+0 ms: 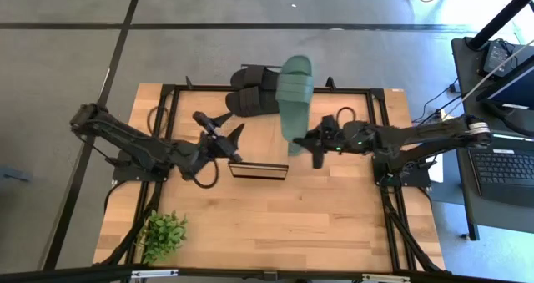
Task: Pick and place slides into the shelf
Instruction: Put the green slipper under the shelf
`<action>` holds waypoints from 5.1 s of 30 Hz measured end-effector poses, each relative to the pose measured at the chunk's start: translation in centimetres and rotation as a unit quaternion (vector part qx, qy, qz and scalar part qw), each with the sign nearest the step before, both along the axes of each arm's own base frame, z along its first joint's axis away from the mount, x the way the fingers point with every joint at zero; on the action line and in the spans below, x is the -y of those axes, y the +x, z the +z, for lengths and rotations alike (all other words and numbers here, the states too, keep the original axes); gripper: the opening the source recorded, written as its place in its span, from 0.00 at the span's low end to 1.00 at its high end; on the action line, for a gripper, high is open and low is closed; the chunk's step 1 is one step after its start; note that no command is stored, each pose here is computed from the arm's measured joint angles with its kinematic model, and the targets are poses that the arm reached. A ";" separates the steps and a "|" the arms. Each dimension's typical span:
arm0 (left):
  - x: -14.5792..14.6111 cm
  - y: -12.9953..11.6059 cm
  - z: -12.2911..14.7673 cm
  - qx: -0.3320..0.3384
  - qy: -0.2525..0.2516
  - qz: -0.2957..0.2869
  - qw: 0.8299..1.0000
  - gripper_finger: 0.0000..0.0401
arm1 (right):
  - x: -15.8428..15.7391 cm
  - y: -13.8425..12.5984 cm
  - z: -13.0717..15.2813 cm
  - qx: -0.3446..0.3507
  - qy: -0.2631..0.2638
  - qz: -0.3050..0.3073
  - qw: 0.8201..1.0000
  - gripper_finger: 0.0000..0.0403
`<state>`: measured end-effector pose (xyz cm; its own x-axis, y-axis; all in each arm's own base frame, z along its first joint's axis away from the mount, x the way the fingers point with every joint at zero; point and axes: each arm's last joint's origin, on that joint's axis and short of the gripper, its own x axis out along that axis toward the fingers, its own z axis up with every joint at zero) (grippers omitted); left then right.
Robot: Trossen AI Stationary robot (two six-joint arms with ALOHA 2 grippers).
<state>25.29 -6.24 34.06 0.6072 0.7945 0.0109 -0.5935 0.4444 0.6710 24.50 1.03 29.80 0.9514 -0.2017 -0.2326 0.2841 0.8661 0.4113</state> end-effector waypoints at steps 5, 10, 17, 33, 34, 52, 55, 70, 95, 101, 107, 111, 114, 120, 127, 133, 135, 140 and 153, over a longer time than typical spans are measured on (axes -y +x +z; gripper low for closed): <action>-2.0 -3.3 -0.9 0.015 -0.128 -0.156 0.979 0.54 | 0.3 -3.6 1.0 -0.032 0.031 -0.010 0.999 0.24; -3.9 -5.5 -2.0 -0.006 -0.231 -0.230 0.945 0.54 | 0.5 -6.4 0.8 -0.082 0.073 -0.024 0.994 0.24; -5.4 -7.8 -4.9 -0.012 -0.281 -0.256 0.925 0.54 | 0.3 -8.4 -1.1 -0.204 0.146 -0.012 0.968 0.24; -6.7 -13.5 -8.4 0.088 -0.330 -0.274 0.899 0.54 | -1.7 -10.1 -3.1 -0.380 0.330 0.122 0.855 0.24; -6.7 -13.7 -8.5 0.092 -0.333 -0.273 0.898 0.54 | -1.8 -10.1 -3.1 -0.383 0.333 0.131 0.852 0.24; -6.7 -13.8 -9.0 0.102 -0.355 -0.266 0.891 0.54 | -5.0 -10.3 -12.0 -0.383 0.407 0.277 0.782 0.24; -6.7 -13.8 -9.0 0.102 -0.355 -0.266 0.891 0.54 | -4.8 -11.1 -14.1 -0.405 0.419 0.258 0.770 0.24; -6.7 -13.8 -9.0 0.107 -0.362 -0.263 0.888 0.54 | -4.1 -13.3 -18.2 -0.460 0.414 0.213 0.756 0.24; -6.7 -13.8 -9.0 0.106 -0.363 -0.263 0.888 0.54 | -4.0 -13.4 -18.3 -0.464 0.434 0.186 0.749 0.30; -6.7 -13.9 -9.4 0.090 -0.369 -0.255 0.889 0.54 | -4.1 -13.4 -18.3 -0.464 0.434 0.186 0.749 0.30; -6.7 -13.9 -9.4 0.089 -0.370 -0.254 0.889 0.54 | -4.0 -13.3 -18.3 -0.468 0.454 0.163 0.741 0.30; -6.7 -13.9 -9.4 0.089 -0.370 -0.254 0.889 0.54 | -4.0 -13.3 -18.4 -0.467 0.453 0.157 0.743 0.34; -6.7 -13.9 -9.4 0.089 -0.370 -0.254 0.889 0.54 | -4.0 -13.4 -18.4 -0.468 0.453 0.153 0.743 0.41; -6.7 -13.9 -9.4 0.089 -0.370 -0.254 0.889 0.54 | -4.1 -13.4 -18.4 -0.473 0.463 0.158 0.733 0.57; -6.7 -13.9 -9.4 0.088 -0.369 -0.255 0.889 0.54 | -4.2 -13.5 -18.3 -0.491 0.535 0.099 0.680 0.61; -6.7 -13.9 -9.4 0.088 -0.369 -0.255 0.890 0.54 | -4.2 -13.2 -17.7 -0.490 0.573 0.020 0.656 0.60; -6.7 -13.9 -9.4 0.088 -0.369 -0.255 0.890 0.54 | -4.2 -12.9 -16.8 -0.487 0.567 0.001 0.665 0.60; -6.7 -13.9 -9.4 0.088 -0.369 -0.255 0.890 0.54 | -3.9 -12.0 -12.6 -0.469 0.524 -0.081 0.706 0.60; -6.7 -13.9 -9.4 0.088 -0.368 -0.255 0.890 0.54 | -5.8 -12.2 -7.7 -0.461 0.499 -0.300 0.670 0.60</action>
<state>11.39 0.49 24.63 0.9309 0.2474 -0.2688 -0.2560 0.9667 0.0030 12.29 6.87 22.11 0.1281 0.2101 -0.9692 0.9896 -0.0920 0.1109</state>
